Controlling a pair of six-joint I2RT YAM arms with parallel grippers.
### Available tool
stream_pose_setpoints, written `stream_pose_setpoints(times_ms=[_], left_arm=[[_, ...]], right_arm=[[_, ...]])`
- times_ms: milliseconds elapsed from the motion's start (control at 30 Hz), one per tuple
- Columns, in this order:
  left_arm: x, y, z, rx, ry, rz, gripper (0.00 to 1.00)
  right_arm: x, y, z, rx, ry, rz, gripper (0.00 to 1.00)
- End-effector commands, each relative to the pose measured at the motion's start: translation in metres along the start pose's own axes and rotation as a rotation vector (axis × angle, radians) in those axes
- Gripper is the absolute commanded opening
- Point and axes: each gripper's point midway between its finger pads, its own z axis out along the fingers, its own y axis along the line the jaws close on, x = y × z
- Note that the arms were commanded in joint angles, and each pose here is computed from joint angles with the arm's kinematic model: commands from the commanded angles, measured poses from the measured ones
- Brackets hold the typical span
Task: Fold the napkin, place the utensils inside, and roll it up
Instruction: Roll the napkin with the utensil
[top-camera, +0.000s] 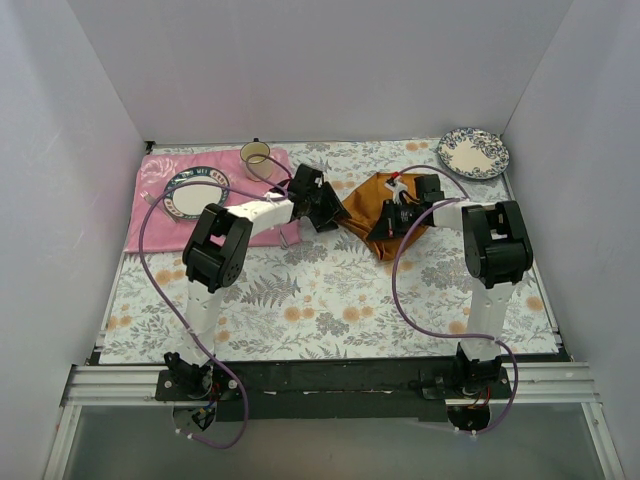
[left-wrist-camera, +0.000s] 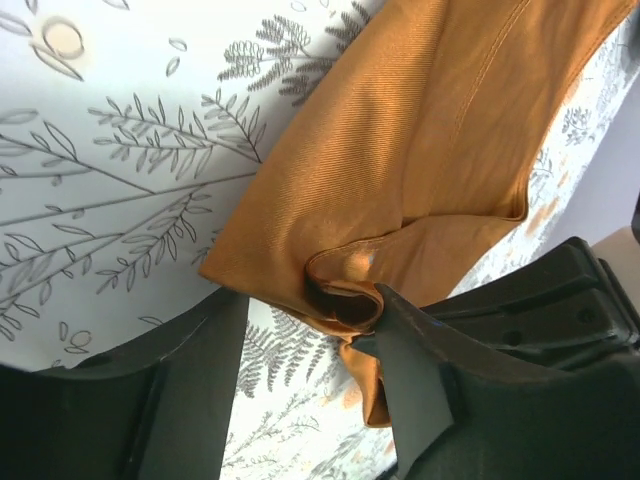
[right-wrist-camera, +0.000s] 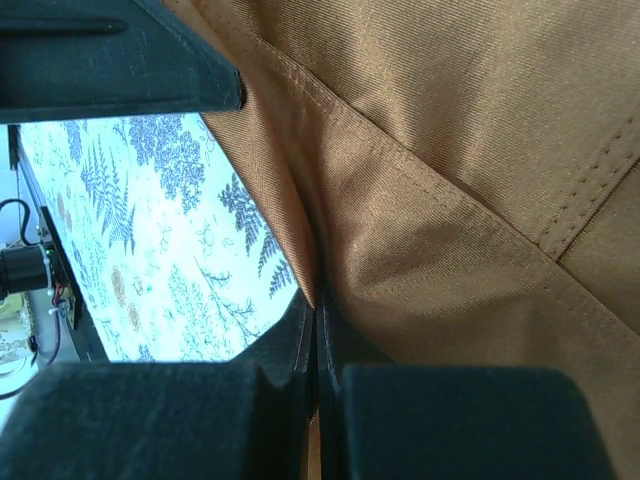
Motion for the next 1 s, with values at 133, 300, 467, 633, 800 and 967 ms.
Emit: stream_pose_setpoints(times_ms=[133,300,467,633,800,967], left_arm=[[-0.029,-0.016,0.001,-0.030,-0.061,0.129,0.26],[-0.037,-0.026,-0.006,-0.028,-0.084,0.190,0.12],[-0.039,-0.042,-0.005,0.003,-0.057,0.205,0.03],[-0.038,-0.044,0.002,0.008,-0.037,0.188,0.02],[-0.030,-0.037,0.008,0.005,-0.002,0.158,0.01],[-0.029,-0.034,0.007,0.005,-0.001,0.133,0.00]], right_arm=[[-0.017,0.005,-0.006,-0.048,-0.012,-0.034,0.01],[-0.018,0.002,-0.007,-0.045,0.000,-0.026,0.01],[-0.019,0.000,-0.008,-0.049,0.008,-0.021,0.01],[-0.020,-0.001,-0.011,-0.033,0.005,-0.046,0.01],[-0.024,-0.001,-0.015,0.073,0.002,-0.107,0.12],[-0.024,0.014,-0.012,0.192,0.039,-0.221,0.31]])
